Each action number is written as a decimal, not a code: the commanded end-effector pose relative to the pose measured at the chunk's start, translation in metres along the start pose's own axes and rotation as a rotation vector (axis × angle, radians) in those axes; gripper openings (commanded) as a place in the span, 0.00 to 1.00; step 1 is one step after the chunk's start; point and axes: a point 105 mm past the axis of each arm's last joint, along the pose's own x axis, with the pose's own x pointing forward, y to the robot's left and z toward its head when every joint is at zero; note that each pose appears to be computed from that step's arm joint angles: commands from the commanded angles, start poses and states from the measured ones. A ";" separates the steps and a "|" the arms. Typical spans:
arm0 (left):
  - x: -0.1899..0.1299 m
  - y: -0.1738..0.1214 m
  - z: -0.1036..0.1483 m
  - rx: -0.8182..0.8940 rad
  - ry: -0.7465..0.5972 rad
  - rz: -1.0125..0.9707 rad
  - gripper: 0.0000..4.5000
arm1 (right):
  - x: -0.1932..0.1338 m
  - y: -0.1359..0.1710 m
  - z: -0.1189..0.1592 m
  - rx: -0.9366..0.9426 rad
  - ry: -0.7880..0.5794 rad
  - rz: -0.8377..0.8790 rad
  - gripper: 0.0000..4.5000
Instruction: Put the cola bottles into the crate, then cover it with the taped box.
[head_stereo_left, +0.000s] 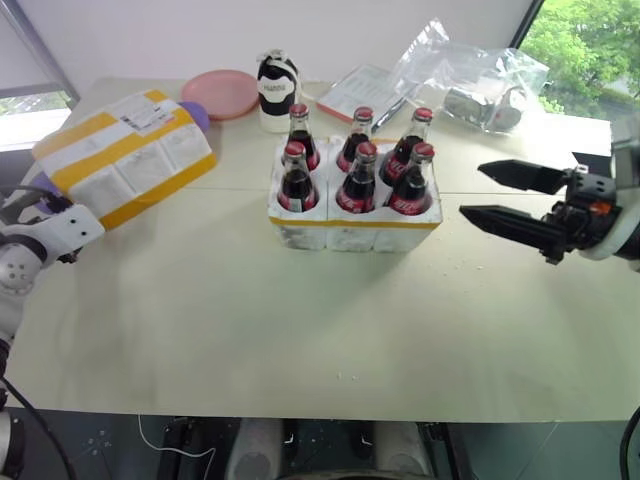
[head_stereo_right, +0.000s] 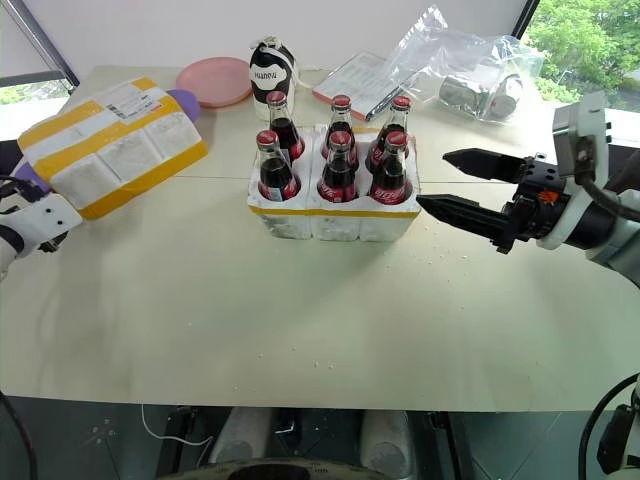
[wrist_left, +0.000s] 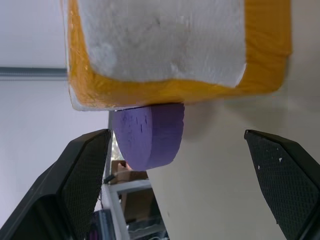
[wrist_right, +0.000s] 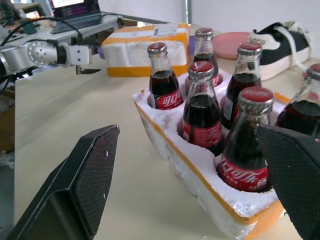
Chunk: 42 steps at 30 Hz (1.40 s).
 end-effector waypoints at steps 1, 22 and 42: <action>0.005 0.015 -0.002 0.033 0.012 0.063 1.00 | -0.010 -0.001 0.015 -0.043 -0.040 -0.043 0.99; 0.029 0.008 -0.006 -0.023 0.159 0.065 0.70 | -0.026 -0.003 0.025 -0.053 -0.071 -0.143 1.00; 0.027 0.019 -0.006 0.011 0.138 0.113 0.02 | -0.020 -0.010 0.018 -0.022 -0.093 -0.157 1.00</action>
